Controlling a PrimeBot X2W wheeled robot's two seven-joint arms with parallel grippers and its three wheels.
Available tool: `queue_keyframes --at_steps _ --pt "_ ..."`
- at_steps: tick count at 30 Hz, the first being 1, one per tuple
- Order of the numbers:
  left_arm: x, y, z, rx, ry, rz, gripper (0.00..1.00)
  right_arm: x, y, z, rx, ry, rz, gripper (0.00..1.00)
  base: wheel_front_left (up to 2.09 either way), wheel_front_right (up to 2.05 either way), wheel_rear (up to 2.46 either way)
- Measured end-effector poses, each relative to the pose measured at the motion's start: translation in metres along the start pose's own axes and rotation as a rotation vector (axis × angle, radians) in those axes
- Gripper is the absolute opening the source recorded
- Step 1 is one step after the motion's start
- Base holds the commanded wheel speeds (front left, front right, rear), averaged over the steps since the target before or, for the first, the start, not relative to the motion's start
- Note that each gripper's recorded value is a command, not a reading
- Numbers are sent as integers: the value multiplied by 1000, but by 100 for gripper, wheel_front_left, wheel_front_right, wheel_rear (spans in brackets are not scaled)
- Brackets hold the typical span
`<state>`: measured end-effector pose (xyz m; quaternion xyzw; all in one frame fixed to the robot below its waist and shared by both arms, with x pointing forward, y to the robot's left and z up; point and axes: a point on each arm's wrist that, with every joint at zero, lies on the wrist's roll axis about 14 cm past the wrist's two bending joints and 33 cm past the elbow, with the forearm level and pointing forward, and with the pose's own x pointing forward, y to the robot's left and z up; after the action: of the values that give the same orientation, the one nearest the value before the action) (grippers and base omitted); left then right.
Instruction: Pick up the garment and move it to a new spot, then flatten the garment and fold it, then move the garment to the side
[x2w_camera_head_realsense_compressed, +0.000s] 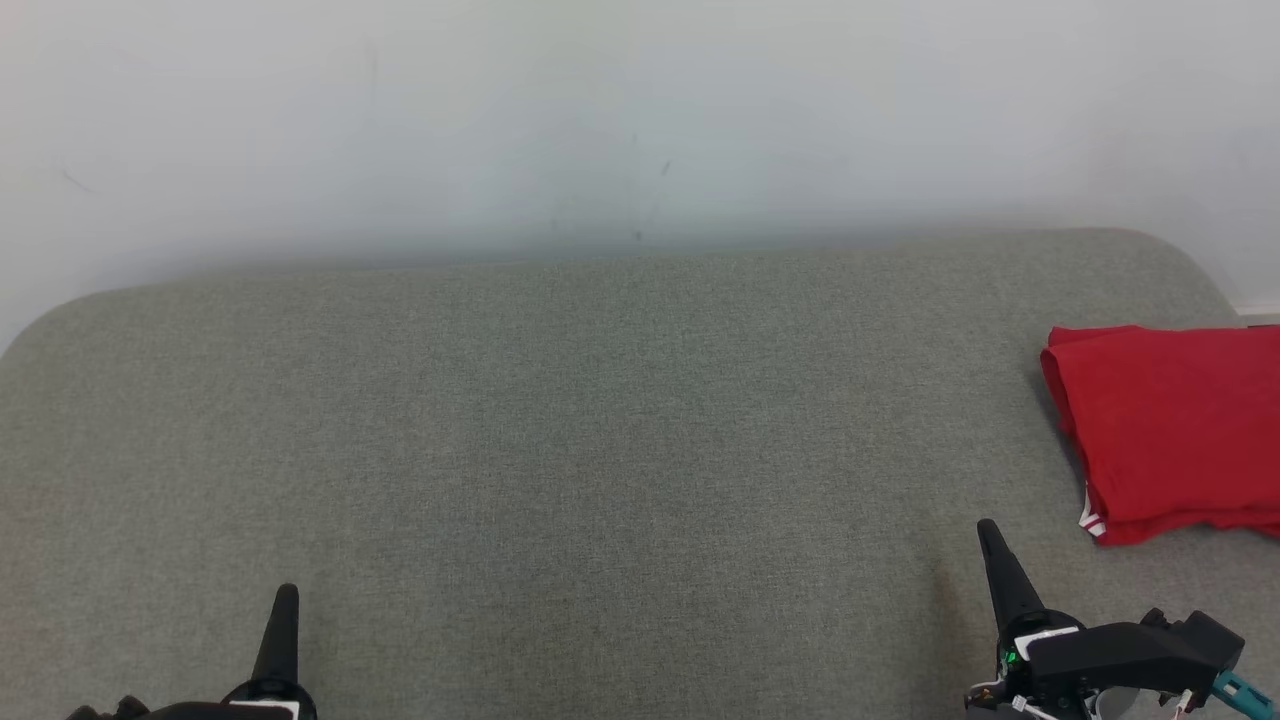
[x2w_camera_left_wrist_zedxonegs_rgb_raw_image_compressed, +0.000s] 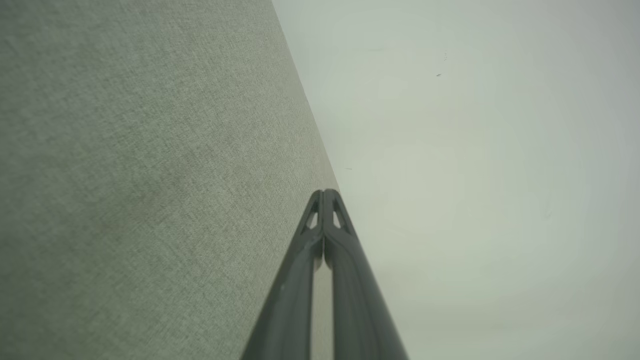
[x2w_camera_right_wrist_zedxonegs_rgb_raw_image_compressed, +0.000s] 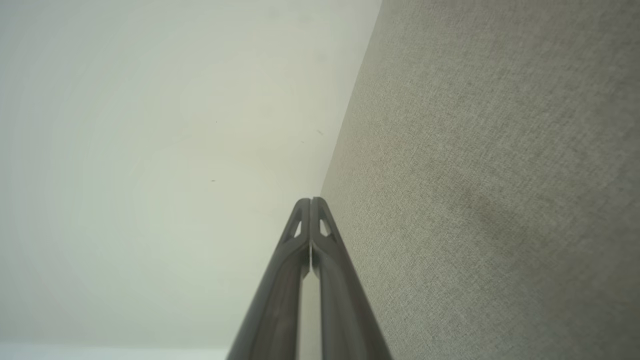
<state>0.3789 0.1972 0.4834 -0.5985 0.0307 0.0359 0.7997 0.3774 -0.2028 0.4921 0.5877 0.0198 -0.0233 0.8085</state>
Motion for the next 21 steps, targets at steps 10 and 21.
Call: queue_keyframes --at_steps 10,21 --pt "3 -6 2 -87 3 -25 0 2 3 0 89 2 12 0 0 0 0" --pt "5 -12 4 -173 7 -48 0 6 8 1 186 2 30 0 0 0 0"
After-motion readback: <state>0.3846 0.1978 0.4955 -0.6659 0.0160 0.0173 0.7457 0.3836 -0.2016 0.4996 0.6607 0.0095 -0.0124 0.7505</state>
